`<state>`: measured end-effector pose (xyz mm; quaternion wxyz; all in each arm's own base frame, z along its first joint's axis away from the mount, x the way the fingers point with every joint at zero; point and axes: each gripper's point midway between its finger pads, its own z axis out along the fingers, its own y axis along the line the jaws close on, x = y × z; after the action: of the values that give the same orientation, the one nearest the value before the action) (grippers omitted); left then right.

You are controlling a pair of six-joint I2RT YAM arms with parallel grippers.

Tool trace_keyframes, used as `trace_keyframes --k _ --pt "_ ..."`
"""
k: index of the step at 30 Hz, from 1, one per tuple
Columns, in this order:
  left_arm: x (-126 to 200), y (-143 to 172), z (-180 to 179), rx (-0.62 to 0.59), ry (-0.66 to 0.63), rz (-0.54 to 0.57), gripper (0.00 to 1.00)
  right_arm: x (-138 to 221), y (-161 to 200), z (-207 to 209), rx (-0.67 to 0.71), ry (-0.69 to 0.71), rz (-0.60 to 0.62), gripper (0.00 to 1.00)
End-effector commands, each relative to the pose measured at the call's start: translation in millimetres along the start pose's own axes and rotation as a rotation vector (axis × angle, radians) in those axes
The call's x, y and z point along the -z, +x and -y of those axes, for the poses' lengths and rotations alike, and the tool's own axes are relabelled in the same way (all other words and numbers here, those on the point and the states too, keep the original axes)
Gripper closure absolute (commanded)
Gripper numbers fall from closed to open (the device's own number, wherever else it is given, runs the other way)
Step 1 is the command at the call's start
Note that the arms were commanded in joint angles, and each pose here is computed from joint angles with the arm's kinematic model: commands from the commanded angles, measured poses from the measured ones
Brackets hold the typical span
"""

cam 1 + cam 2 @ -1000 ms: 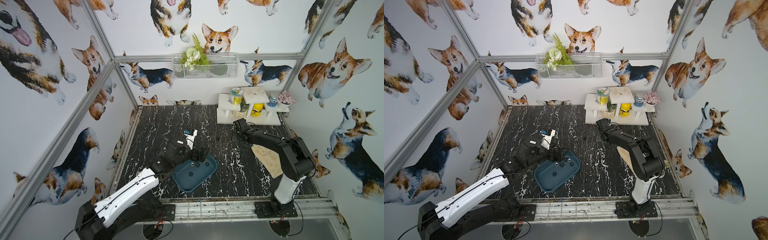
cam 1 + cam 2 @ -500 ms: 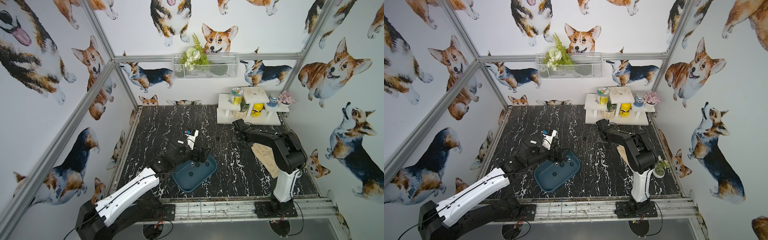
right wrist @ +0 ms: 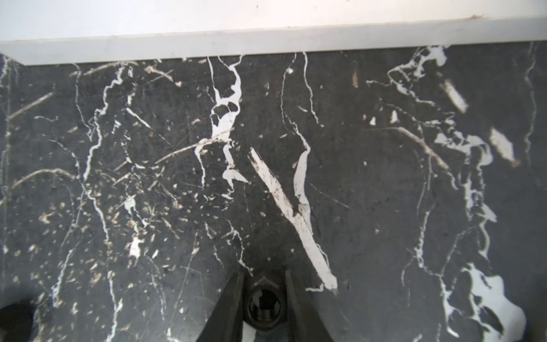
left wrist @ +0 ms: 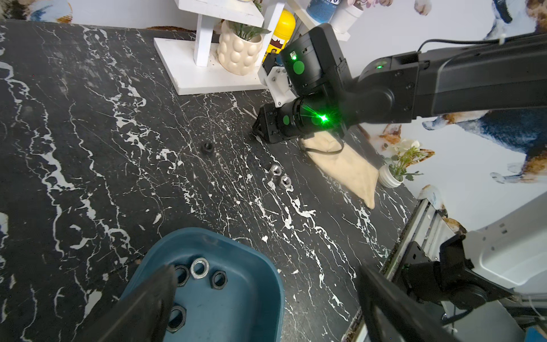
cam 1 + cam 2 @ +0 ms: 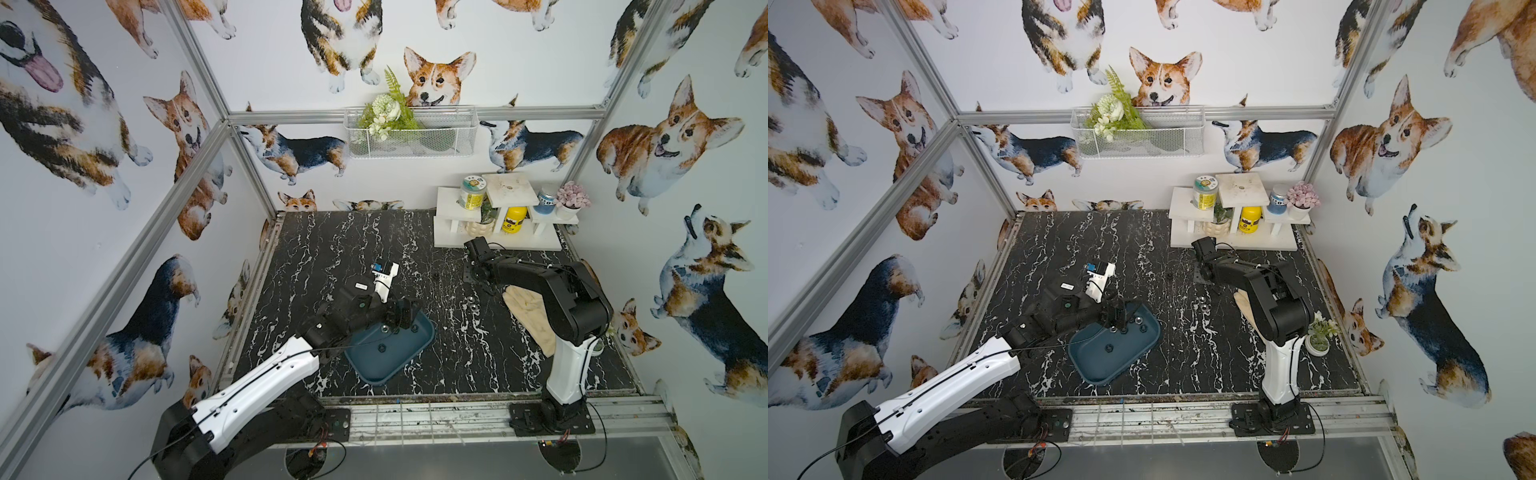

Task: Put the nuts on the desktop into the storage box
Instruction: Pick up the nut from the center of the board.

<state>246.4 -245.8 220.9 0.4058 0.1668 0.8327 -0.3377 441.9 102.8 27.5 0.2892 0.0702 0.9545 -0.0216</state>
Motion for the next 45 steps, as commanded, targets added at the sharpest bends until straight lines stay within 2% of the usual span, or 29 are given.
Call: trace_keyframes --k 1,6,13,16,20,24,27,31,33,39,43,45 --pt "-1 -9 15 -0.014 0.081 0.031 0.0 7 3 1 0.033 -0.011 -0.01 0.74" --pt "-7 -4 13 0.004 0.078 0.002 0.0 31 -4 -6 0.019 -0.093 0.036 0.74" --pt "-12 -7 17 0.019 0.125 -0.011 0.0 90 -25 -19 0.006 -0.263 0.177 0.75" --pt "-17 -9 13 0.092 0.133 -0.047 0.0 128 -33 -30 0.013 -0.378 0.272 0.76" --pt "-29 -6 14 0.231 0.166 -0.154 0.0 178 -37 -48 0.053 -0.53 0.373 0.74" --pt "-35 -3 26 0.317 0.257 -0.23 0.0 217 -28 -76 0.134 -0.667 0.426 0.75" --pt "-33 -6 39 0.34 0.342 -0.229 0.01 242 -18 -97 0.199 -0.792 0.423 0.75" --pt "-26 -6 48 0.313 0.418 -0.226 0.03 270 -3 -115 0.27 -0.96 0.435 0.76" --pt "-22 4 49 0.285 0.437 -0.245 0.03 288 10 -121 0.34 -1.061 0.469 0.8" --pt "-7 3 55 0.29 0.494 -0.221 0.04 328 25 -115 0.431 -1.197 0.657 0.82" --pt "2 -7 70 0.326 0.601 -0.197 0.04 343 36 -112 0.509 -1.245 0.768 0.83" --pt "7 2 75 0.354 0.659 -0.219 0.04 348 42 -113 0.545 -1.275 0.783 0.84"
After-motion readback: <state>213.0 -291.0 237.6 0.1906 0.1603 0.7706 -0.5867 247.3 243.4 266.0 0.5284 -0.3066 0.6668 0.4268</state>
